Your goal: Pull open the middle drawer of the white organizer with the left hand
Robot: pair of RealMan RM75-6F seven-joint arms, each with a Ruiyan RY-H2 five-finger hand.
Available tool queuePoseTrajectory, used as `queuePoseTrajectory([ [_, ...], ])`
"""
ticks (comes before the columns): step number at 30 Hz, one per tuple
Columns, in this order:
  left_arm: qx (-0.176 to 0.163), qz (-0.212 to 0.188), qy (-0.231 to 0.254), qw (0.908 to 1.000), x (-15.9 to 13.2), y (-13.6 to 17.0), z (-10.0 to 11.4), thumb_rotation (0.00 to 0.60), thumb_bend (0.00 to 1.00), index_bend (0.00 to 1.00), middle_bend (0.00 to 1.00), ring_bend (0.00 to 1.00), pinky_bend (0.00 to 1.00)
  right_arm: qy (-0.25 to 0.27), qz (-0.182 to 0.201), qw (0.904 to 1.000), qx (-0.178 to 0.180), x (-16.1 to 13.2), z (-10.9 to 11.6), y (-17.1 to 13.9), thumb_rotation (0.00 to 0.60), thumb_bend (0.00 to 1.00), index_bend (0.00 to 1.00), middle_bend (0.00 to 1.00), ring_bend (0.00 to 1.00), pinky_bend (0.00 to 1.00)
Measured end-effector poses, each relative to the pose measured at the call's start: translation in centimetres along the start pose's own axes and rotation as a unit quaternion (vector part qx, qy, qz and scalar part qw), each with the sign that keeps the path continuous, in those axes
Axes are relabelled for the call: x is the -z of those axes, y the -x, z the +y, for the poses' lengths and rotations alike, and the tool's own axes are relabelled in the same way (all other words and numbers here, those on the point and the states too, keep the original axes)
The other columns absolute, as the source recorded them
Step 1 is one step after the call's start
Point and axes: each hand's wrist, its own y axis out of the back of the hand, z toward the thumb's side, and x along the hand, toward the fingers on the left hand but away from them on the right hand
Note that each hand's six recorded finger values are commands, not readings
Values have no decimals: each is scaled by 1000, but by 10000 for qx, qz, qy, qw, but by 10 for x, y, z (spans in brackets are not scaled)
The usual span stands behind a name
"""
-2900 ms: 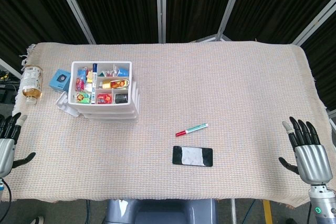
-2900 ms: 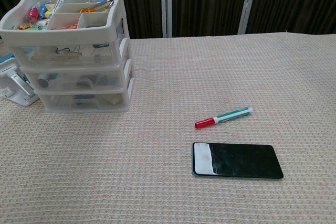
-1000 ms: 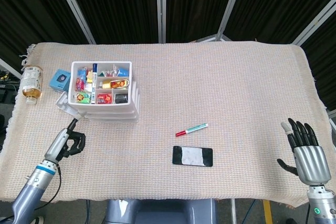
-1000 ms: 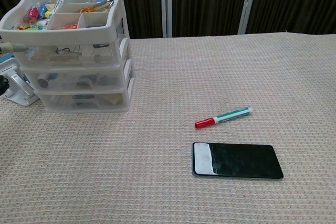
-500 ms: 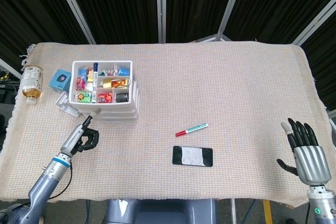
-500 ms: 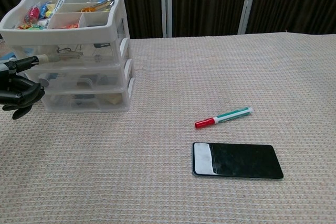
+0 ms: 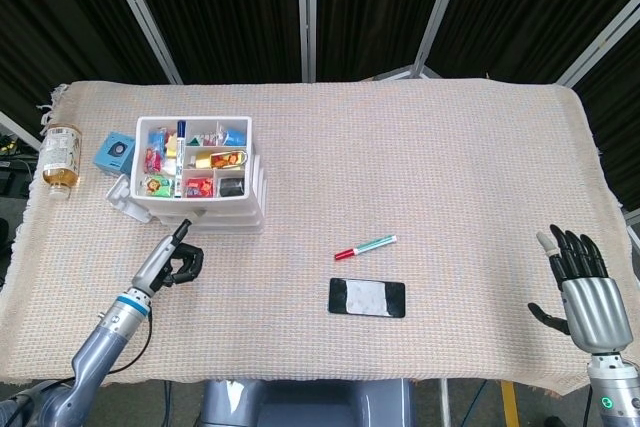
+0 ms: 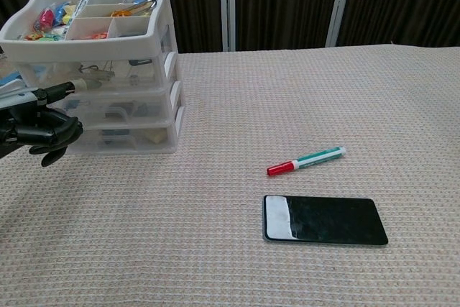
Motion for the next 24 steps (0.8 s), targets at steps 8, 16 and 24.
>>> queuePoseTrajectory([
  [8,75,-23,49,10000,-1,-4,-6,600,718,4,794,873,741,1,3,10000,0,0,0,0,600,17,0,0,0,0],
  [16,116,-91,130,9998,-3,-4,-10,600,718,83,794,873,741,4,-1,10000,-2,0,0,0,600,17,0,0,0,0],
  [24,80,-198,181,9996,-5,-3,-11,600,719,97,794,873,741,1,-10,10000,-5,0,0,0,600,17,0,0,0,0],
])
